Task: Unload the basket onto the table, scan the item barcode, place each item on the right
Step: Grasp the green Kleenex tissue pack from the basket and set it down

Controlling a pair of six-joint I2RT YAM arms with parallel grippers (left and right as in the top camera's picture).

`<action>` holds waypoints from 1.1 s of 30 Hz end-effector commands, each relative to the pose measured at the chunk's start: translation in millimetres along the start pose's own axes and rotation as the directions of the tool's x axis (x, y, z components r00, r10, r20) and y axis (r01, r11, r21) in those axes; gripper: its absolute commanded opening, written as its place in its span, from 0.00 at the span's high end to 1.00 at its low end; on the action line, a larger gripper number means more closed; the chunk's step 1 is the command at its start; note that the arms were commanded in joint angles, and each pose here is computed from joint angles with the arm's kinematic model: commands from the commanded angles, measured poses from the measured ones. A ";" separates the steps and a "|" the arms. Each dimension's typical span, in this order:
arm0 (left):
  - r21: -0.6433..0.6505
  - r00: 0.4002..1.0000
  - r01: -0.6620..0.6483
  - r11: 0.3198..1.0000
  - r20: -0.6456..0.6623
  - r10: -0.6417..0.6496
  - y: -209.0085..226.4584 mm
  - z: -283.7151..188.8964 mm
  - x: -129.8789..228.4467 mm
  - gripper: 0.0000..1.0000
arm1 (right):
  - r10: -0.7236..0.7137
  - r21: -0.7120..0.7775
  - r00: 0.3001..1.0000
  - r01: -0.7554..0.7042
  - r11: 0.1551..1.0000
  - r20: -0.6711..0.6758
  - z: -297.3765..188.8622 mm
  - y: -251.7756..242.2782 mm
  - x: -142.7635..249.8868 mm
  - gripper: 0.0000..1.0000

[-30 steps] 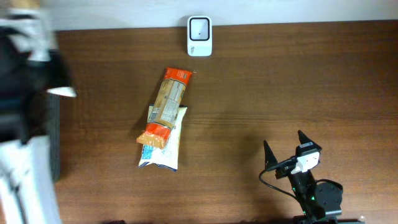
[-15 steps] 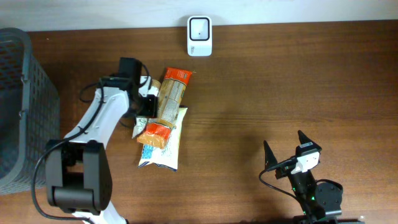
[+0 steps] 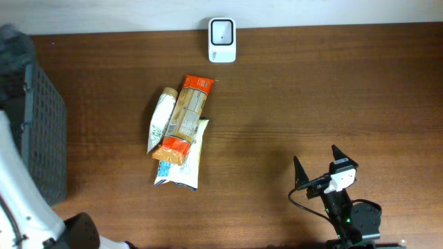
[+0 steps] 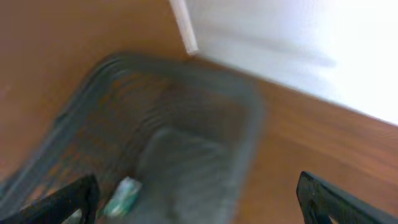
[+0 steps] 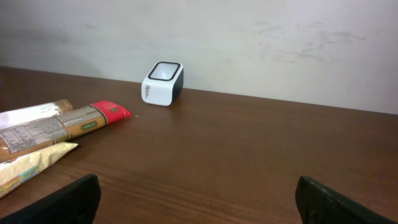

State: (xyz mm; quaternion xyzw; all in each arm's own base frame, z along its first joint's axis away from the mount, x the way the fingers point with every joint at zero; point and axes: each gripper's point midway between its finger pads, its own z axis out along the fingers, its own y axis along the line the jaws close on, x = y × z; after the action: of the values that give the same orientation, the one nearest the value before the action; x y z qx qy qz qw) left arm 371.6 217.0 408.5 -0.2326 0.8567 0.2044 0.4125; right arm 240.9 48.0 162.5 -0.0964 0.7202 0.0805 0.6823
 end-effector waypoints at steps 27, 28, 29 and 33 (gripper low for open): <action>0.037 0.887 -0.183 0.983 -0.425 0.181 141.5 266.7 292.7 0.10 | 0.005 0.003 1.000 -0.005 1.000 -0.008 0.2 -0.1 3.2 0.01; 0.044 0.882 -0.179 0.983 -0.436 0.180 139.9 270.5 299.4 0.16 | 0.005 0.003 1.000 -0.005 1.000 -0.008 0.2 -0.1 3.2 0.01; 0.049 0.877 -0.177 0.983 -0.445 0.180 138.7 272.8 304.2 0.26 | 0.005 0.003 1.000 -0.005 1.000 -0.008 0.2 -0.1 3.2 0.01; 0.050 0.877 -0.176 0.983 -0.446 0.179 138.6 274.1 305.1 0.80 | 0.005 0.003 1.000 -0.005 1.000 -0.008 0.2 -0.1 3.2 0.01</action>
State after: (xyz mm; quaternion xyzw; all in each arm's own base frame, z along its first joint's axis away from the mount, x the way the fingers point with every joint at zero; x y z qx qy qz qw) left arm 292.8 410.1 38.8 -0.1957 0.9434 0.1896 0.1892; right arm 240.9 48.0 162.6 -0.0967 0.7201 0.0802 0.6824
